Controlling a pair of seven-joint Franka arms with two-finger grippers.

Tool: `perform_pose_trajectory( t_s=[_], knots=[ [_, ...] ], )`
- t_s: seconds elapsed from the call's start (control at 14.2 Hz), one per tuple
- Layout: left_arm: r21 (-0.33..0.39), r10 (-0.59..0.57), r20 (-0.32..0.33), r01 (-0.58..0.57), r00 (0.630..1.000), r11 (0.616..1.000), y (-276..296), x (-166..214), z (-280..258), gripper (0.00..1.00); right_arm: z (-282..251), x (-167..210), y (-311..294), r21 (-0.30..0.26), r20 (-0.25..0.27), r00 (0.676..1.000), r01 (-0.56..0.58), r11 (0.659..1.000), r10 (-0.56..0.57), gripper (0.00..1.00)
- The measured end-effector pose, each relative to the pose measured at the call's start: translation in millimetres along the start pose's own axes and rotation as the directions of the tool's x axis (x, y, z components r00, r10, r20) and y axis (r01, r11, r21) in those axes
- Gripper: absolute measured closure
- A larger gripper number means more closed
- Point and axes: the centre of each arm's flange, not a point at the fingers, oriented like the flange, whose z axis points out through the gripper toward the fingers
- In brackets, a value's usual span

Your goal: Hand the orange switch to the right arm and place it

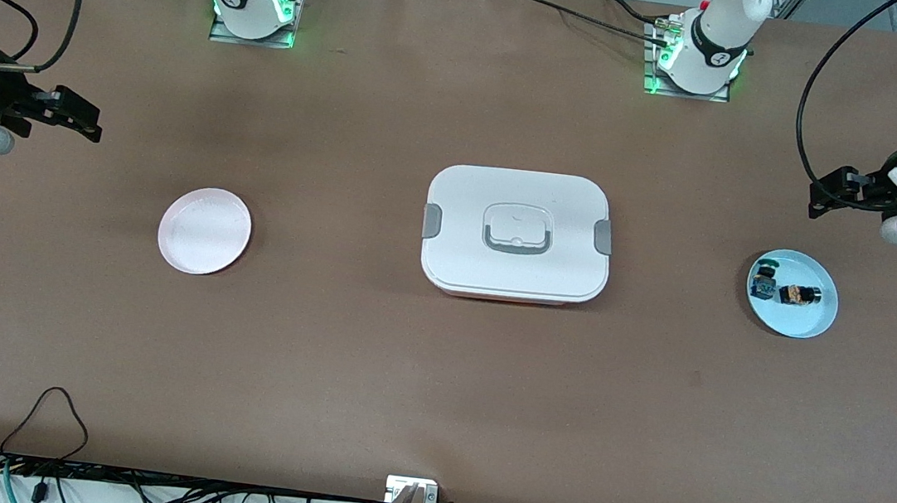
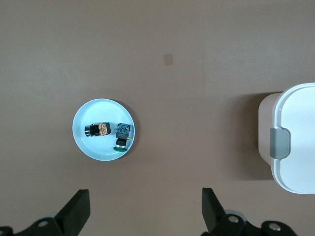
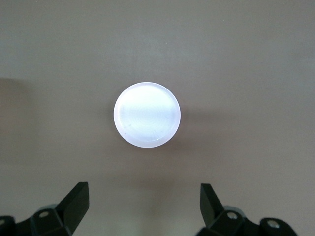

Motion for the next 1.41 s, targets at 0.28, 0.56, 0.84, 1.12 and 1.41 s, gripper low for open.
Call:
perform_pose_trajectory(
  t_s=[0.28, 0.56, 0.84, 1.12, 1.41],
  knots=[
    [0.000, -0.012, 0.055, 0.012, 0.998, 1.000, -3.9, -3.6, 7.3, 0.00, -0.1, 0.0, 0.0, 0.000, 0.000, 1.000, 0.000, 1.000, 0.000, 0.00],
    [0.000, -0.067, 0.172, 0.068, 0.983, 0.998, -33.3, -0.8, 41.1, 0.00, -0.1, 0.0, 1.0, 0.000, 0.000, 1.000, -0.002, 1.000, 0.002, 0.00],
    [0.001, -0.122, 0.288, 0.127, 0.950, 0.992, -66.7, 10.2, 95.6, 0.00, -0.8, 0.1, 0.8, 0.000, -0.002, 1.000, -0.001, 1.000, 0.001, 0.00],
    [0.015, -0.193, 0.282, 0.197, 0.940, 0.980, -116.5, 18.7, 141.5, 0.00, -1.5, 0.0, 1.1, 0.000, -0.003, 1.000, -0.002, 1.000, 0.002, 0.00],
    [0.048, -0.188, 0.171, 0.183, 0.967, 0.982, -126.6, 22.4, 203.6, 0.00, -1.9, 0.0, 1.3, 0.000, -0.003, 1.000, -0.002, 1.000, 0.002, 0.00]
  ],
)
